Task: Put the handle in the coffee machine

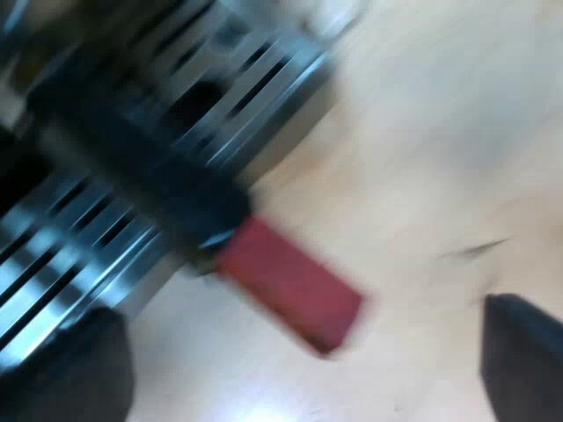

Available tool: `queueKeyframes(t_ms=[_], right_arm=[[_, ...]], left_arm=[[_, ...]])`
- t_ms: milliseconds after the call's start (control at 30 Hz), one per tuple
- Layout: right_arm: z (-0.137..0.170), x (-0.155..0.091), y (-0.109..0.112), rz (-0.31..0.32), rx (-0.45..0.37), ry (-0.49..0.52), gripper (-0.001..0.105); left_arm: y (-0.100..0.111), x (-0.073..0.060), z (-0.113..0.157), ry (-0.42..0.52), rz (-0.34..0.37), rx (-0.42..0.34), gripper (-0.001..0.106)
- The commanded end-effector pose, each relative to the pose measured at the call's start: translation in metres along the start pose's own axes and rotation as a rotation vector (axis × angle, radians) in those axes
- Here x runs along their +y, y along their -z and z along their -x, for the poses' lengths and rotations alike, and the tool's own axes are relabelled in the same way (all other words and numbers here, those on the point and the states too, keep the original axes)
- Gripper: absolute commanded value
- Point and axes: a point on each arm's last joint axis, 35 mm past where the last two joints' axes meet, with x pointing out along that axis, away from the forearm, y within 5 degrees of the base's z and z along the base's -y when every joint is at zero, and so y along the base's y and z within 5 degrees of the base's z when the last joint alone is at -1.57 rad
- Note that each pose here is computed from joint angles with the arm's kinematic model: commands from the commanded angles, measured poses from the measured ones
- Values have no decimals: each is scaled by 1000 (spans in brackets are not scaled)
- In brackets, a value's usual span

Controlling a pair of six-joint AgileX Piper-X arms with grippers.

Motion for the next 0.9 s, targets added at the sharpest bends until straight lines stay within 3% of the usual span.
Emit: queueKeyframes(t_ms=[33,67,267,300,367,500,633,700,767,833,900], right_arm=[[1,4,0,70,9,-109,75],[1,4,-2,104,4,-133,75],[4,0,-16,111,14,-171,75],[5,-4,-22,106,23,-177,75],[5,-9,-27,108,29,-204,75],[4,-22,-41,80,36,-244,75],[4,-45,-52,48,58,-188,75],[5,-56,-56,27,68,-144,75],[7,-66,-60,13,86,-107,75],[10,-80,-65,-2,107,-32,75],[13,-91,-67,-21,116,13,75]], left_arm=[[6,-5,22,7,31,-33,85],[8,-6,32,-16,38,-58,85],[15,-19,71,-243,10,-207,85],[15,-24,83,-335,-7,-259,85],[12,-34,99,-408,-49,-350,85],[1,-52,123,-425,-163,-526,85],[-14,-61,137,-441,-248,-693,85],[-17,-64,142,-447,-222,-725,85],[-16,-65,146,-497,-182,-715,85],[-13,-65,153,-603,-124,-698,85],[-11,-67,159,-638,-104,-695,85]])
